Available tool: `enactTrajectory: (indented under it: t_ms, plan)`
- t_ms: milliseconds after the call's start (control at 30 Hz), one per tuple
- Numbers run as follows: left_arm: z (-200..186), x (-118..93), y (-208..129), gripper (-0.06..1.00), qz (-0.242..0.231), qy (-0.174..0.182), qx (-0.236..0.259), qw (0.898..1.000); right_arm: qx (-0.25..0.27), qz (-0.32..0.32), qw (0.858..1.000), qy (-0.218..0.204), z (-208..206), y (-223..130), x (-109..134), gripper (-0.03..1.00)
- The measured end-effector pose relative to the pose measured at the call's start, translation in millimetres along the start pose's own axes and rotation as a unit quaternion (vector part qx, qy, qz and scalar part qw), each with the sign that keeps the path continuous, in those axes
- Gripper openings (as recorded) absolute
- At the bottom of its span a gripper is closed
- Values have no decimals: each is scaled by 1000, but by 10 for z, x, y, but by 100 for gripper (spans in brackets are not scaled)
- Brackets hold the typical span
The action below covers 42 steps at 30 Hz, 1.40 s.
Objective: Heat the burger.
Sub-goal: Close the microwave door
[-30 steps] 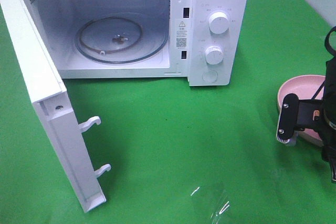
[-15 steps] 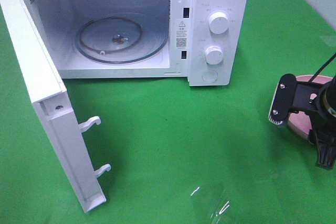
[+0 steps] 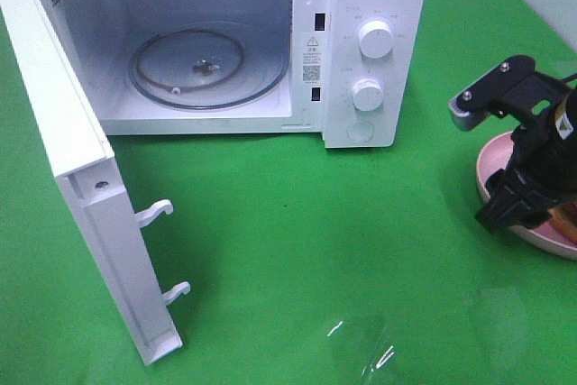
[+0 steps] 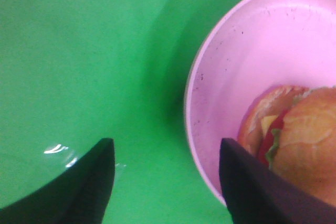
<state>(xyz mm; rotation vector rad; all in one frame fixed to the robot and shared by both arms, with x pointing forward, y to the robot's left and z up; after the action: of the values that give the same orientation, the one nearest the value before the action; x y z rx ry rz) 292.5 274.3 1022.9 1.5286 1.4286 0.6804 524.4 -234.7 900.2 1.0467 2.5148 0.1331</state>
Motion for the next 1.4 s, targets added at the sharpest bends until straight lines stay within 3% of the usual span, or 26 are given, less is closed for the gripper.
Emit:
enactTrajectory:
  t_ms: [33,67,100,133,200,233,267,367,400,633,767,833,1300,1400]
  plan:
    - [0,0,0,0,0,0,0,1000,21,56,998,14,-77,13,-33,57]
    - [0,0,0,0,0,0,0,1000,21,56,998,14,-77,13,-33,57]
    - [0,0,0,0,0,0,0,1000,43,119,992,29,-159,4,-91,57]
    - [0,0,0,0,0,0,0,1000,43,119,992,29,-159,4,-91,57]
    - [0,0,0,0,0,0,0,1000,73,184,979,48,-250,-91,-180,57]
    - [0,0,0,0,0,0,0,1000,73,184,979,48,-250,-91,-180,57]
    - [0,0,0,0,0,0,0,1000,82,238,966,61,-343,-222,-276,56]
    - [0,0,0,0,0,0,0,1000,80,259,960,65,-387,-269,-317,56]
    - [0,0,0,0,0,0,0,1000,70,303,948,70,-550,-404,-426,56]
    - [0,0,0,0,0,0,0,1000,61,321,943,69,-886,-586,-397,56]
    - [0,0,0,0,0,0,0,1000,25,326,943,58,-1140,-685,-292,56]
    - [0,0,0,0,0,0,0,1000,-5,327,944,44,-1306,-858,-128,56]
    - [0,0,0,0,0,0,0,1000,-115,293,949,-15,-1590,-1355,350,56]
    - [0,0,0,0,0,0,0,1000,-168,290,941,-45,-1678,-1436,423,56]
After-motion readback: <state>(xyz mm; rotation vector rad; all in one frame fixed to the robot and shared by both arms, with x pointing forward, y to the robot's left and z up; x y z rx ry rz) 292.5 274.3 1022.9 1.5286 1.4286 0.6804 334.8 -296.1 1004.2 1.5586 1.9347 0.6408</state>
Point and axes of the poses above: a point on each arm's last joint axis where the gripper is mounted, z pointing out along that axis toward the gripper, x along the wrist's bending axis when the last joint is at zero, y = z × x, the point moved 7 cm from there along z, pointing out along that axis toward the gripper, and after that the axes turned 12 degrees about -z, right-handed, at the moved point
